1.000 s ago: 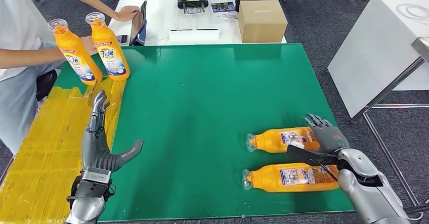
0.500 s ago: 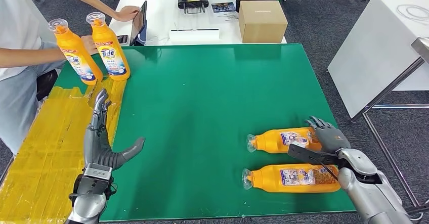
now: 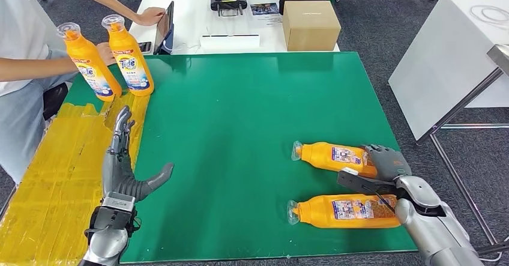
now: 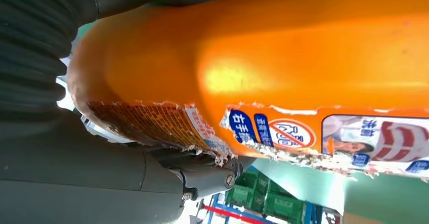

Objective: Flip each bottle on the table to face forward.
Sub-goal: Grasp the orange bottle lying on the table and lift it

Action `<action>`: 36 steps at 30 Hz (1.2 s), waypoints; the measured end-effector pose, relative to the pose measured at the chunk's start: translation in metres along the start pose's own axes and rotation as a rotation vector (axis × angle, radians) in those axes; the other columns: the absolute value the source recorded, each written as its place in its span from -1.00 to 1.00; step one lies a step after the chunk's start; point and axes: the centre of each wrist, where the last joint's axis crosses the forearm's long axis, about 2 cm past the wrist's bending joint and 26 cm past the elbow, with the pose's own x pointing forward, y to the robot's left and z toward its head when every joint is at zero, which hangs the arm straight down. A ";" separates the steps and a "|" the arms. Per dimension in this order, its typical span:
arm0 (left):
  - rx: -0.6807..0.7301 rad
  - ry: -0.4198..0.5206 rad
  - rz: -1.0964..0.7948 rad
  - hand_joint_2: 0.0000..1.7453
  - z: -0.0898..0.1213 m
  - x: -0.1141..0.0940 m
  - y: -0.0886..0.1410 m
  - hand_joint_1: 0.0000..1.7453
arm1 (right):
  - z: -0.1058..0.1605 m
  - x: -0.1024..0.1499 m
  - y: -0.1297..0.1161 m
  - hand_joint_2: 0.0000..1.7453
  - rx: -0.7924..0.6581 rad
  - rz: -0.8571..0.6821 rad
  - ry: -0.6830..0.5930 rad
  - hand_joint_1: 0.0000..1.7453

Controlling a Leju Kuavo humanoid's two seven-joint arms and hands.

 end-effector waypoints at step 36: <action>-0.391 0.085 0.421 1.00 -0.019 0.032 -0.056 -1.00 | 0.017 0.172 -0.047 1.00 -0.573 -1.061 -0.428 0.95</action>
